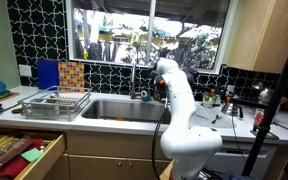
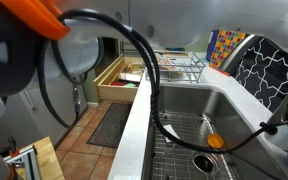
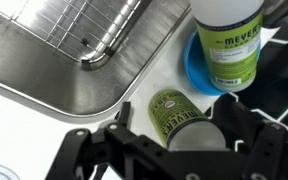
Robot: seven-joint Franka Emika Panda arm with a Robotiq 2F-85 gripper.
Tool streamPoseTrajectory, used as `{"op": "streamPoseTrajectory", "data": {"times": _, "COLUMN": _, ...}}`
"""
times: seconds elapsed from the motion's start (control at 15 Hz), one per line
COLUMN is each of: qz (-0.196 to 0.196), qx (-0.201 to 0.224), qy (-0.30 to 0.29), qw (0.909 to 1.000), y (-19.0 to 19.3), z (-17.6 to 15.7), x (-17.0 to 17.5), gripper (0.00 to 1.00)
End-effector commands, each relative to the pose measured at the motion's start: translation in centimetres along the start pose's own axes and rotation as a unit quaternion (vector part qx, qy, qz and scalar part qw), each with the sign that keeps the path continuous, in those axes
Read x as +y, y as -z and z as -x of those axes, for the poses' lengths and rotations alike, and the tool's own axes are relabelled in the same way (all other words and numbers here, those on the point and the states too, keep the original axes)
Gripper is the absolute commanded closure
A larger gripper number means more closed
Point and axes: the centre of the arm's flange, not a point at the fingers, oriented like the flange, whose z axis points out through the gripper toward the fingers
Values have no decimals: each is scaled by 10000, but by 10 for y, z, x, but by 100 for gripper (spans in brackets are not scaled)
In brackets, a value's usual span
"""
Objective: Pick up the orange bowl and put it in the sink, pick up the blue bowl and put it on the kitchen counter in front of the sink, pick up the green container and put it in the blue bowl, move the blue bowl to the kitchen counter next to the tap
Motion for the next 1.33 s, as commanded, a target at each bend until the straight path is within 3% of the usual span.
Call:
{"op": "streamPoseTrajectory", "data": {"times": 0.0, "qz": 316, "qx": -153, "qy": 666, "qw": 9972, "y": 30, "z": 18, "x": 32, "gripper": 0}}
{"op": "streamPoseTrajectory", "data": {"times": 0.33, "qz": -29, "qx": -218, "qy": 2130, "qw": 9768, "y": 81, "z": 24, "x": 62, "gripper": 0}}
{"op": "streamPoseTrajectory", "data": {"times": 0.67, "qz": -157, "qx": -371, "qy": 3492, "qw": 9362, "y": 119, "z": 34, "x": 87, "gripper": 0}}
{"op": "streamPoseTrajectory", "data": {"times": 1.0, "qz": -427, "qx": -573, "qy": 4278, "qw": 9010, "y": 145, "z": 56, "x": 108, "gripper": 0}}
{"op": "streamPoseTrajectory", "data": {"times": 1.27, "qz": -703, "qx": -665, "qy": 4682, "qw": 8783, "y": 159, "z": 79, "x": 120, "gripper": 0}}
